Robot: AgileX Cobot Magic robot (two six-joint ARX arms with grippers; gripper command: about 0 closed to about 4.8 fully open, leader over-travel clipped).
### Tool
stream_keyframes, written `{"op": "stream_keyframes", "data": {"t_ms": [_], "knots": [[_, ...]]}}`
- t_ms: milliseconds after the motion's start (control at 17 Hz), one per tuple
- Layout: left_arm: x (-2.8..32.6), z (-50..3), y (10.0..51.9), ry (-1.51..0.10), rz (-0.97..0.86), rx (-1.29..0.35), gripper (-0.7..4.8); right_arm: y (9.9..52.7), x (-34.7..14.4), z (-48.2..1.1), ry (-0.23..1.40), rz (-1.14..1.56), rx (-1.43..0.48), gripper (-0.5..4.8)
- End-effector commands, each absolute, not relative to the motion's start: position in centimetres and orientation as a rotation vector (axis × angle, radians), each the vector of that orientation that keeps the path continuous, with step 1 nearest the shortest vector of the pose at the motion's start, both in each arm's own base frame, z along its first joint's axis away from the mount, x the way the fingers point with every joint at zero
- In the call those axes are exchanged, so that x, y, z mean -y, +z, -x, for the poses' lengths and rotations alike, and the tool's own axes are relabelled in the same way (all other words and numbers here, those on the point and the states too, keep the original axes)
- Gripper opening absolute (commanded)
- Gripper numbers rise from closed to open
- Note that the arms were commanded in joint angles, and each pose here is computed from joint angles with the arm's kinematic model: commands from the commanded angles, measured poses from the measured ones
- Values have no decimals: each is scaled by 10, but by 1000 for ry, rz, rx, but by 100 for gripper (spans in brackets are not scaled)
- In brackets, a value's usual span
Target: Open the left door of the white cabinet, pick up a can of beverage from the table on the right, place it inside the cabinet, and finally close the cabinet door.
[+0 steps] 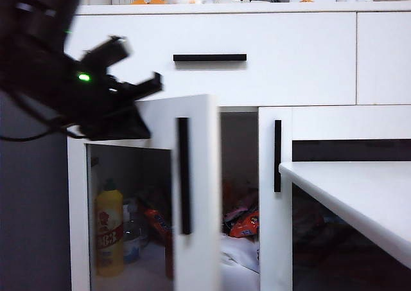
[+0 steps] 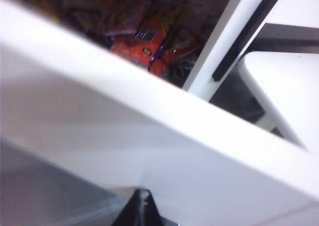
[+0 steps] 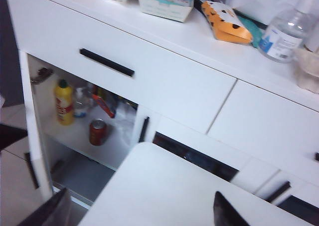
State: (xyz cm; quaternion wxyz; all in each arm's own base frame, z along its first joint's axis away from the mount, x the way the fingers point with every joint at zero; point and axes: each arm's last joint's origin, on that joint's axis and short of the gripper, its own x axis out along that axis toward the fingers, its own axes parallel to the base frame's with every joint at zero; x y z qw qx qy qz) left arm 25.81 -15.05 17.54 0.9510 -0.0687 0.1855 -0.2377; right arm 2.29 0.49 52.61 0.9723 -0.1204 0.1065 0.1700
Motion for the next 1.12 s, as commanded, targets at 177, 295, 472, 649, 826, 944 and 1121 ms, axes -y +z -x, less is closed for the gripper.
{"op": "stream_keyframes", "data": {"t_ms": [177, 295, 472, 649, 826, 944, 1121], "knots": [[178, -302, 183, -533, 97, -288, -6, 512, -22, -40, 341, 261, -241, 364], [184, -312, 179, -531, 94, -292, -6, 499, -34, -51, 341, 277, -270, 364], [194, -330, 170, -543, 13, -267, -6, 472, -54, -71, 336, 308, -336, 364], [199, -351, 155, -527, 1, -273, -6, 449, -75, -89, 400, 295, -341, 364], [211, -372, 151, -532, -45, -242, -6, 432, -89, -101, 447, 264, -329, 364], [217, -382, 153, -536, -59, -213, -6, 422, -97, -107, 476, 235, -324, 364], [222, -399, 157, -539, -112, -164, -6, 411, -98, -114, 505, 224, -358, 364]]}}
